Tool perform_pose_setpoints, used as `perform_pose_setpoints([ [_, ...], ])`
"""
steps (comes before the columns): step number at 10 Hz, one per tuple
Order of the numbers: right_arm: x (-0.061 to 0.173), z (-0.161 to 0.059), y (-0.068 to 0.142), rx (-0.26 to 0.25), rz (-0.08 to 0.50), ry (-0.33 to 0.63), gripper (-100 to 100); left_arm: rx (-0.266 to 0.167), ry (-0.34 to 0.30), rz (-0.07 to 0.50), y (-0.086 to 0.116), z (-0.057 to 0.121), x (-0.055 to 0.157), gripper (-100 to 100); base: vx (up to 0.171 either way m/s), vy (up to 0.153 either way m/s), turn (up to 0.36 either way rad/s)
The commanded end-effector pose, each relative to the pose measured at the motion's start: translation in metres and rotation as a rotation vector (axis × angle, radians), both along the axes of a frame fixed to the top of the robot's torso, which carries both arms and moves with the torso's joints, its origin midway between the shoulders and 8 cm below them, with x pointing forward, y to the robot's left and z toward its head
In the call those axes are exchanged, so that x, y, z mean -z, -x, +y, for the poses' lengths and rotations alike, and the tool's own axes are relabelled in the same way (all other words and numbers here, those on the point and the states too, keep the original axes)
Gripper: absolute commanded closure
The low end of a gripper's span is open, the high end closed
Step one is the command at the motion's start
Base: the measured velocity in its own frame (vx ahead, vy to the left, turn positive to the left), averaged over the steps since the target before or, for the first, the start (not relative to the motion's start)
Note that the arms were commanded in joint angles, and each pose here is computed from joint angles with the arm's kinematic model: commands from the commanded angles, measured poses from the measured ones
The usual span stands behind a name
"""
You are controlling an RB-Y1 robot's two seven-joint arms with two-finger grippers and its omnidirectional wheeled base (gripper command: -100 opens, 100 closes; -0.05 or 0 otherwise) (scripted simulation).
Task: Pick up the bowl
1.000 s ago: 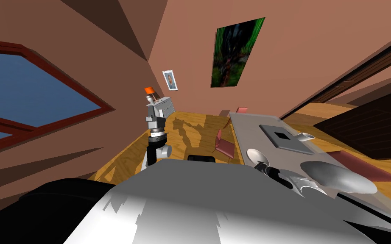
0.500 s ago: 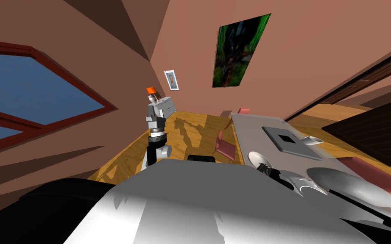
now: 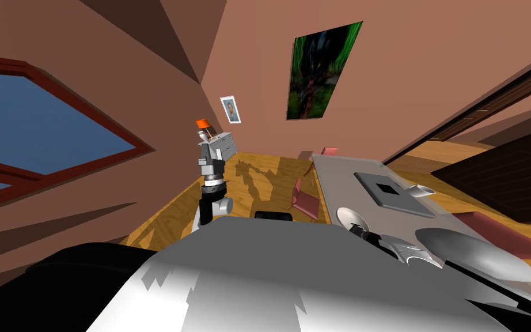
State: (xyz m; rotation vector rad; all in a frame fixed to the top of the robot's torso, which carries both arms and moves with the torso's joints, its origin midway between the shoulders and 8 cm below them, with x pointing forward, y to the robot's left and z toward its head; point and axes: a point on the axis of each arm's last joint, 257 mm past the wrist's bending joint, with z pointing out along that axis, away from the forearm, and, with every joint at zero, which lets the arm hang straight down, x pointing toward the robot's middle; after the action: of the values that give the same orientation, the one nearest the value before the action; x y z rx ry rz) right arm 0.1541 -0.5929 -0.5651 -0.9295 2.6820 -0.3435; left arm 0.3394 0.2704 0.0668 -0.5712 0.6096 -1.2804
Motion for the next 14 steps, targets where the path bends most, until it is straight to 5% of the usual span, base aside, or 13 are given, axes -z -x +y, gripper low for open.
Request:
perform_pose_setpoints([
  [1,0.003,0.004,0.004,-0.011,0.000,0.001,-100,0.000,0.000,0.000,0.000,0.000,0.000,0,0.068,-0.021,-0.053],
  [8,0.013,0.013,0.019,-0.030,-0.001,0.004,-100,0.000,0.000,0.000,0.000,0.000,0.000,0,0.057,-0.014,-0.035],
  [9,0.013,0.013,0.020,-0.034,-0.001,0.004,100,0.000,0.000,0.000,0.000,0.000,0.000,0,0.000,0.000,0.000],
  [13,0.013,0.014,0.020,-0.035,0.000,0.003,100,0.000,0.000,0.000,0.000,0.000,0.000,0,0.000,0.000,0.000],
  [14,0.013,0.014,0.020,-0.035,0.000,0.003,0,0.000,0.000,0.000,0.000,0.000,0.000,0,0.000,0.000,0.000],
])
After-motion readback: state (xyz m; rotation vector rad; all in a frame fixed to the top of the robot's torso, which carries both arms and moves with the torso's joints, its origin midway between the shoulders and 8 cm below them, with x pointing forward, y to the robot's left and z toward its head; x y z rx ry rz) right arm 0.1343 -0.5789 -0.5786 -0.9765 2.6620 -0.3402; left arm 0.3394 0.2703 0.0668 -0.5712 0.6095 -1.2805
